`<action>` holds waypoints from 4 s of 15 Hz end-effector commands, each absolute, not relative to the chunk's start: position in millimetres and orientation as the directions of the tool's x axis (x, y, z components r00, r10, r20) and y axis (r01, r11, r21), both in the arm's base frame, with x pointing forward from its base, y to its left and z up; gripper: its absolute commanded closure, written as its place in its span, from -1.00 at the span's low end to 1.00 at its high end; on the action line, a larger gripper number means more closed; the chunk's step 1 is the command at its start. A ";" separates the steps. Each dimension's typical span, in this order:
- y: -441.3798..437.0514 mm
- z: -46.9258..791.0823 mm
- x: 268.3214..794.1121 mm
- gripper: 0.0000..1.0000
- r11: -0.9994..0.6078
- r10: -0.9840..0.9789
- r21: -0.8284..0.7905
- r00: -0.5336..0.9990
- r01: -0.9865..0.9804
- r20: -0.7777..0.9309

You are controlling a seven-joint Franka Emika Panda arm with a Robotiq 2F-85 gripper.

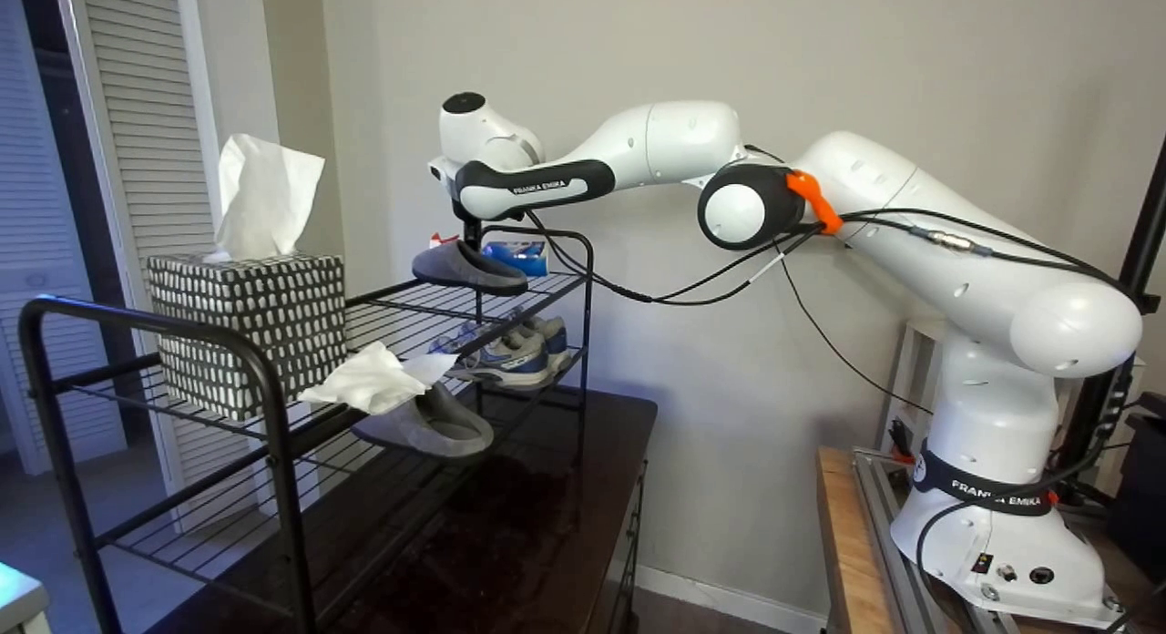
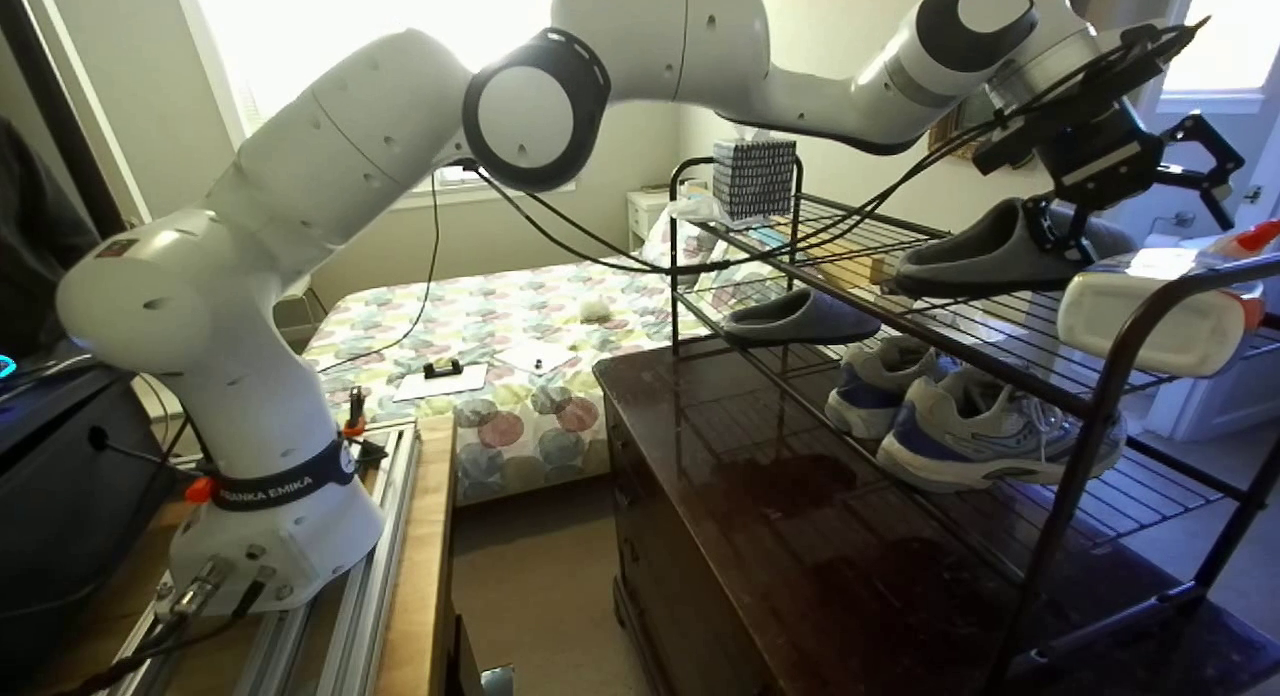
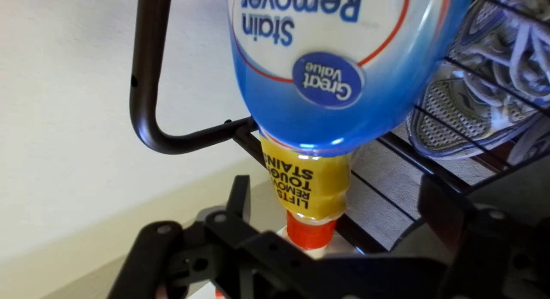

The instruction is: Place the blue spray bottle upright.

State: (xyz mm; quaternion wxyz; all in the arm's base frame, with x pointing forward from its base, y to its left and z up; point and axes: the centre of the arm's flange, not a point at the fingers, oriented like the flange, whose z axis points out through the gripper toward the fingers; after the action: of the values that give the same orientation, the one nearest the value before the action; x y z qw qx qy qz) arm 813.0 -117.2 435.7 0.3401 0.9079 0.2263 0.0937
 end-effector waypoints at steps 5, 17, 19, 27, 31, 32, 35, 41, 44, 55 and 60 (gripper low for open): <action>-123.1 410.8 878.7 -1.00 -0.602 0.516 0.721 0.856 0.343 0.023; -125.1 396.2 887.3 0.36 -0.558 0.464 0.764 0.885 0.324 -0.037; -123.6 398.5 886.4 0.39 -0.559 0.458 0.763 0.888 0.325 -0.043; -126.3 458.3 846.0 0.40 -0.648 0.414 0.721 0.908 0.246 0.063; -130.8 487.3 832.1 0.40 -0.717 0.366 0.675 0.919 0.177 0.147; -131.5 494.6 828.5 0.40 -0.732 0.356 0.662 0.920 0.162 0.168; -131.8 516.4 819.4 0.40 -0.779 0.320 0.618 0.914 0.105 0.249; -152.0 547.3 804.6 0.40 -0.855 0.246 0.517 0.897 0.023 0.367; -166.6 561.7 795.5 0.40 -0.885 0.192 0.466 0.893 -0.023 0.408; -164.4 599.6 773.4 0.40 -0.959 0.070 0.265 0.819 -0.103 0.570; -166.0 585.0 773.0 0.40 -0.958 0.057 0.267 0.840 -0.106 0.539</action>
State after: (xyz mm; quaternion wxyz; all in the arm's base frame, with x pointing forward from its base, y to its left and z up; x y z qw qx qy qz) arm 779.2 -162.2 573.9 0.1460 0.9513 -0.0081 0.2715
